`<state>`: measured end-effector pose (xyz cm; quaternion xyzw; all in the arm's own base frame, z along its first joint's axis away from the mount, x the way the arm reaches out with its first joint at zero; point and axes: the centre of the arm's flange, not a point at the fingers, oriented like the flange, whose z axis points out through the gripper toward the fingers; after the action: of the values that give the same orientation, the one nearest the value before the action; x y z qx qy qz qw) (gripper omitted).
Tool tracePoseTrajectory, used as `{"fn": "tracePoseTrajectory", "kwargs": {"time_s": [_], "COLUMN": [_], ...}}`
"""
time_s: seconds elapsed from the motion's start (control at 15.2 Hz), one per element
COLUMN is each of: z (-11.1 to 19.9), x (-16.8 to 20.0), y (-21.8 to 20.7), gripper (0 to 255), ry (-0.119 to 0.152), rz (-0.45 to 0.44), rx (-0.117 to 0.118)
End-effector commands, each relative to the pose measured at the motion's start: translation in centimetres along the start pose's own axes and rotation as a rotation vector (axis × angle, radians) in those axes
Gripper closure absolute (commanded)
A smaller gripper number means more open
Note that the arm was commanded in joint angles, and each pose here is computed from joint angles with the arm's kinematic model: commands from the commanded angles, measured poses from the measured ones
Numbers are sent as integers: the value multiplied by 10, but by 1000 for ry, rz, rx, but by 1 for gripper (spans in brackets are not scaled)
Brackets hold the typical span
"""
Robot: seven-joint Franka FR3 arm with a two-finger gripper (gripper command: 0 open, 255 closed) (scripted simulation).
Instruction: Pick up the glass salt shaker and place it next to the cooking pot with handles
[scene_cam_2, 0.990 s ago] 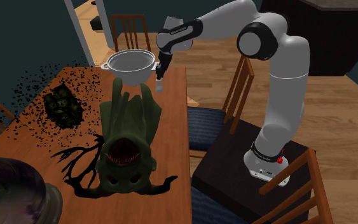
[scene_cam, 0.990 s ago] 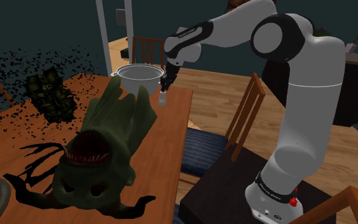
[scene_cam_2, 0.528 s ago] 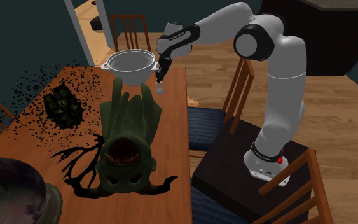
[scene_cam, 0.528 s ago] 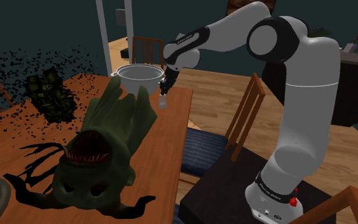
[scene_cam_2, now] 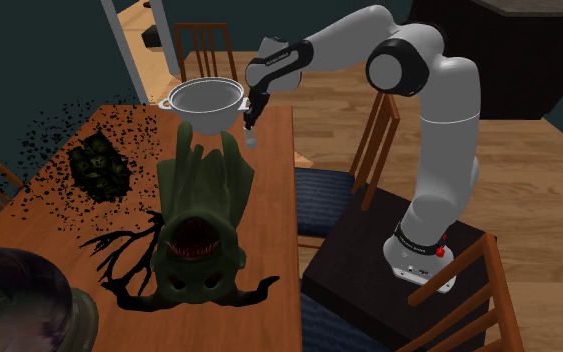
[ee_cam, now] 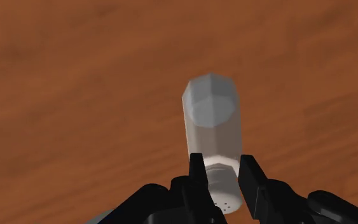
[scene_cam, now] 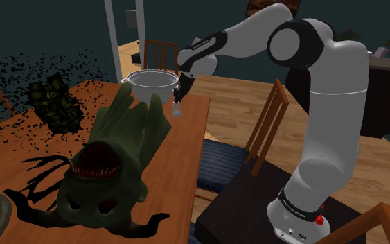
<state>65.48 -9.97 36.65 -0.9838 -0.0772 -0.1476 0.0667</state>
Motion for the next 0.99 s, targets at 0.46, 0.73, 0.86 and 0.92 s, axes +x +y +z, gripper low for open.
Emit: {"fn": "tracePoseTrajectory", "kwargs": {"time_s": [0.46,0.73,0.86,0.92], "z": [5,-32,-32,-32], "x": [-12,-10,-10,-10], "y": [-1,0,0,0], "gripper": [0,0,0,0], "ry": [-55,-55,-55,-55], "rz": [3,3,3,3], "rx": [25,25,25,25]}}
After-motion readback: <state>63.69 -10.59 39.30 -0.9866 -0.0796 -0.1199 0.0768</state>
